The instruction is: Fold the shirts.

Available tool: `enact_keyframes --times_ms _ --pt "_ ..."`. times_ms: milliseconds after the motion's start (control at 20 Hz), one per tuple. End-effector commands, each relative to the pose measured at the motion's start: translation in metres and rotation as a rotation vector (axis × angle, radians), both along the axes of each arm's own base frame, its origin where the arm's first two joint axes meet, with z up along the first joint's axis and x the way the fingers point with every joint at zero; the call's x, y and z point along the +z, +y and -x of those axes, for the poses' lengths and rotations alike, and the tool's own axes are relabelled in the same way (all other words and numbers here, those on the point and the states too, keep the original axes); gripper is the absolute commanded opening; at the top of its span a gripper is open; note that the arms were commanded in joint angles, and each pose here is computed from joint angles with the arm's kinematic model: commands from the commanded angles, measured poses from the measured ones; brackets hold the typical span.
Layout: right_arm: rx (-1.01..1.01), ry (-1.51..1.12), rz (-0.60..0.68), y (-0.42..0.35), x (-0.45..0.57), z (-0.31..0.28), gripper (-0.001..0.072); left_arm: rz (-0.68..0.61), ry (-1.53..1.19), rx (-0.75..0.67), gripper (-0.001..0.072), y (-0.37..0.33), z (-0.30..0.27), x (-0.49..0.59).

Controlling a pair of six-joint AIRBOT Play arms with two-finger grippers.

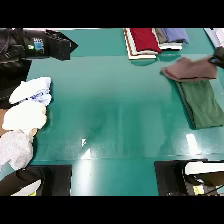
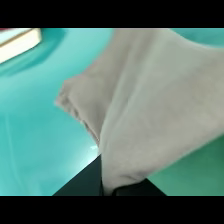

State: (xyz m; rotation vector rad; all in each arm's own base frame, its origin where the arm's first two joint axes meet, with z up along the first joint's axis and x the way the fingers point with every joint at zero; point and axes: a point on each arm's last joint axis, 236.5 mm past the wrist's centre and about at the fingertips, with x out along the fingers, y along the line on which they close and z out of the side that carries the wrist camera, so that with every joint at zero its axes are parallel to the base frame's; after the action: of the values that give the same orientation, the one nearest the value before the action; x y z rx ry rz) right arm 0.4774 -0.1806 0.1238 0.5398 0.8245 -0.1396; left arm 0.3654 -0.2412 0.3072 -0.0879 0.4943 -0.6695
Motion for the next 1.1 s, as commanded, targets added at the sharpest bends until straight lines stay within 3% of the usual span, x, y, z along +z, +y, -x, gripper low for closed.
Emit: enact_keyframes --times_ms 0,500,700,850,1050 --pt "-0.077 -0.07 -0.031 -0.031 0.021 0.007 0.0014 0.006 0.044 -0.002 0.0023 -0.008 -0.006 -0.013" --pt "0.084 -0.168 0.074 0.01 0.124 0.01 0.0014 -0.039 0.124 -0.022 0.0024 -0.012 -0.006 -0.04" --pt "0.06 -0.069 0.051 0.006 0.1 0.043 0.0014 -0.052 0.139 -0.03 0.0024 -0.012 -0.003 -0.044" --pt "-0.024 0.062 0.096 -0.012 0.065 0.088 0.0014 -0.065 0.156 -0.036 0.0024 -0.011 0.0 -0.048" --pt "-0.126 0.197 0.054 -0.02 0.013 0.153 0.0014 -0.074 0.152 -0.04 0.0024 -0.01 0.0 -0.049"
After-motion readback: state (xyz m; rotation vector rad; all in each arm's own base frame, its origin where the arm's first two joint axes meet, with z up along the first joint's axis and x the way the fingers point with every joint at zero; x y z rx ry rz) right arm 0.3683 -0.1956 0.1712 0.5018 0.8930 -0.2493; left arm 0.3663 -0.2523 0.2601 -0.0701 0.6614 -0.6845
